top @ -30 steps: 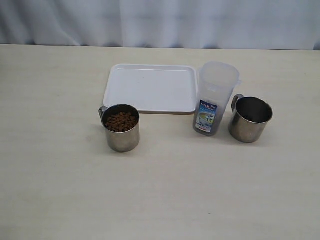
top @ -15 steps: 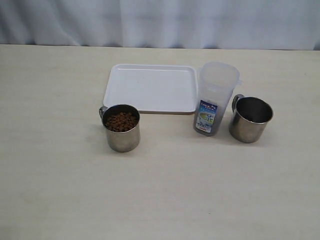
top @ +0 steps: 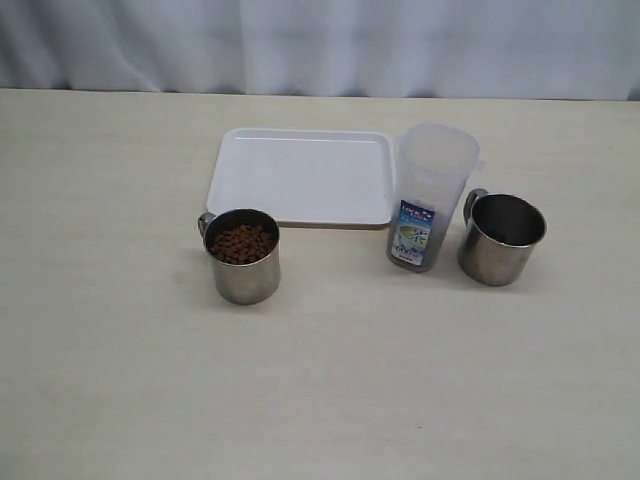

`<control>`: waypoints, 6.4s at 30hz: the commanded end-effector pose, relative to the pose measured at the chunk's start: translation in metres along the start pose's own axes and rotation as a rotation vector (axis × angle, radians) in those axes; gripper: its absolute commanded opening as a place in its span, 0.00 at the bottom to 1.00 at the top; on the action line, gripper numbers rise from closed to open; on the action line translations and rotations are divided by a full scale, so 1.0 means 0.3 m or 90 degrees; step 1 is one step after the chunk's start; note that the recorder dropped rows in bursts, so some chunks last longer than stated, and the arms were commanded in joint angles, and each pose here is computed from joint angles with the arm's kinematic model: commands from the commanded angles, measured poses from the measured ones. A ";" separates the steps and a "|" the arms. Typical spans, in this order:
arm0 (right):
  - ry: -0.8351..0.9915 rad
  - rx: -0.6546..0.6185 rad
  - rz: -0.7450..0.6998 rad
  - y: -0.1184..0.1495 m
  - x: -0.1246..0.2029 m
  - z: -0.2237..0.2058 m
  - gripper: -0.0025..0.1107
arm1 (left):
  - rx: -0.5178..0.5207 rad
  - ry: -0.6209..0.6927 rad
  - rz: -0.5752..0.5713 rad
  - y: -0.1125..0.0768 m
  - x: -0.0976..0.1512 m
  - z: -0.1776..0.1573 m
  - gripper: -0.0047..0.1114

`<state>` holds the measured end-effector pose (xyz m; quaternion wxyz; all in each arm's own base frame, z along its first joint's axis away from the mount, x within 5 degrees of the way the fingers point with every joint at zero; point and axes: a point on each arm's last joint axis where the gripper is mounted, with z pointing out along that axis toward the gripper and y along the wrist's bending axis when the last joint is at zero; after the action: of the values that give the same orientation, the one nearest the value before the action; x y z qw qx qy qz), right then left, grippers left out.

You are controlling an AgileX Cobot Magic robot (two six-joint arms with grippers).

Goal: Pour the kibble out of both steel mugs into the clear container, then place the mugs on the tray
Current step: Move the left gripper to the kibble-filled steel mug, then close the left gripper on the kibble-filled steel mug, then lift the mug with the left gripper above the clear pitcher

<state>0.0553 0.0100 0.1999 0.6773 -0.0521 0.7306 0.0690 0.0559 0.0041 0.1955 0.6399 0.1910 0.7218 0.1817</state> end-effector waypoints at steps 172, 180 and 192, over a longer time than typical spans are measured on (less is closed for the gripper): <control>0.002 -0.002 0.000 0.001 0.005 0.000 0.06 | 0.379 -0.229 0.556 -0.969 -0.855 0.723 0.04; 0.002 -0.002 0.000 0.001 0.005 0.000 0.06 | 0.377 -0.256 0.612 -0.981 -0.860 0.705 0.04; 0.002 -0.002 0.000 0.001 0.005 0.000 0.06 | 0.369 -0.276 0.666 -0.984 -0.861 0.700 0.04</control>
<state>0.0553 0.0100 0.1999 0.6773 -0.0521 0.7306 0.0690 0.2801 -0.3767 0.2343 0.5146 0.7166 0.4214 0.2100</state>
